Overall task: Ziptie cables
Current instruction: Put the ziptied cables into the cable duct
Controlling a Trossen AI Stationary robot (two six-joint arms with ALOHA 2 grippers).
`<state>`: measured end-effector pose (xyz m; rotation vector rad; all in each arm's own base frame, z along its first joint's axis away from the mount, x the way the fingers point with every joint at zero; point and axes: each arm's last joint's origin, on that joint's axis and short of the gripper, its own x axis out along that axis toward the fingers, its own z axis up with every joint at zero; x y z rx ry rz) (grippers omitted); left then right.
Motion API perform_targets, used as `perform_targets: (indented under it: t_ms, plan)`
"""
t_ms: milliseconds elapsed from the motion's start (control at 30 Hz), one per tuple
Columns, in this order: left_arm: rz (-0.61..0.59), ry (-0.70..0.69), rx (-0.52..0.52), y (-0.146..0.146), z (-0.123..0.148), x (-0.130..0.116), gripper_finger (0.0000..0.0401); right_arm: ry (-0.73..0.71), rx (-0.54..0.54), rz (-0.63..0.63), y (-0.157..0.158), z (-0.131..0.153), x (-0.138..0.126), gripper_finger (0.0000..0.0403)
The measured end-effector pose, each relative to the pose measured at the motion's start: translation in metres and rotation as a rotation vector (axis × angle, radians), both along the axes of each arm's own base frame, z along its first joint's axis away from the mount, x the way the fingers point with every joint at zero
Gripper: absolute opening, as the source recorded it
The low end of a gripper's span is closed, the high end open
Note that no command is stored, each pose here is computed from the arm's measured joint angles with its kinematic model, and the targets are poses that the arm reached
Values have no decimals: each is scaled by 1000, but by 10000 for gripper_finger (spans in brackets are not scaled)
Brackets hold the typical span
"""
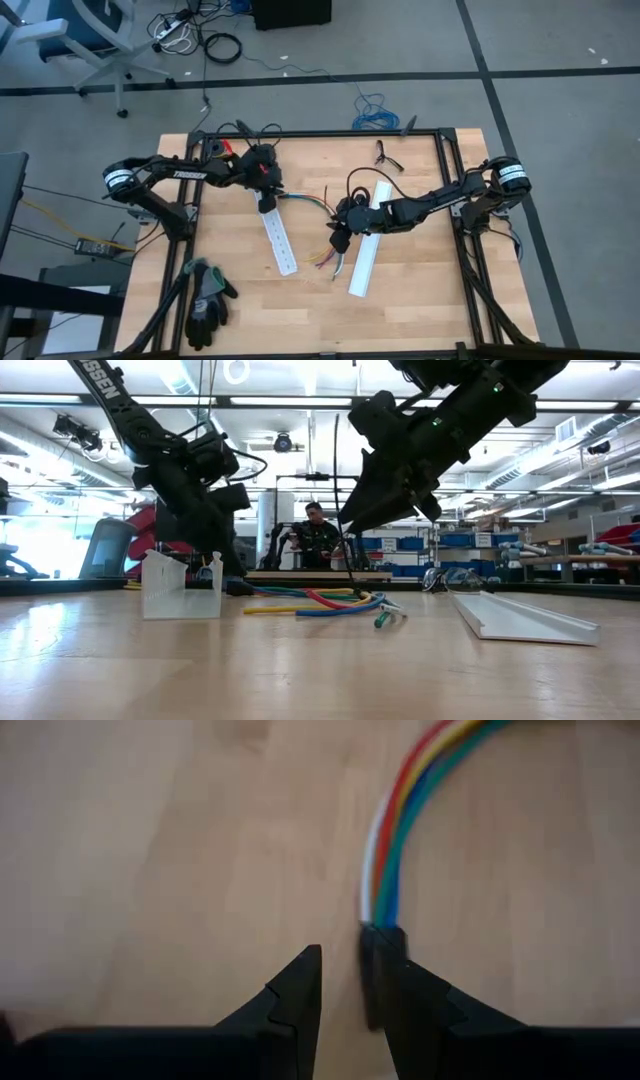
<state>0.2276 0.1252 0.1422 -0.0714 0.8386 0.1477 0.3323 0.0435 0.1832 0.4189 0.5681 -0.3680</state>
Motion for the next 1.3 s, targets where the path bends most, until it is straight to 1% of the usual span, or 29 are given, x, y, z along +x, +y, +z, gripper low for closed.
perform_targets:
  t_ms: [100, 467, 667, 867, 933, 1000, 1133, 1167, 1300]
  plan:
    - [6, 19, -28, -4, -1, 0, 104, 0, 0, 5, 1, 0, 0, 119]
    - [-25, 52, -31, -14, -6, 5, 104, 0, -1, 4, 2, 0, 0, 119]
    - [-31, 84, -59, -17, -14, 7, 104, 0, -1, 7, 3, 0, 0, 119]
    - [-14, 93, -37, -18, -14, 8, 103, 6, -4, 14, 5, 0, -1, 119]
    - [-9, 92, -40, -18, -15, 8, 96, 30, 1, 8, 5, -2, -3, 119]
    - [5, 92, -49, -18, -16, 9, 80, 64, 8, -4, 5, -5, -5, 118]
    - [7, 81, -33, -19, -17, 12, 28, 137, 16, -20, 6, -11, -11, 106]
    - [7, 74, -28, -19, -17, 13, 22, 154, 16, -19, 8, -12, -12, 100]
    - [0, 59, -5, -22, -15, 17, 22, 188, 3, 14, 17, -14, -16, 61]
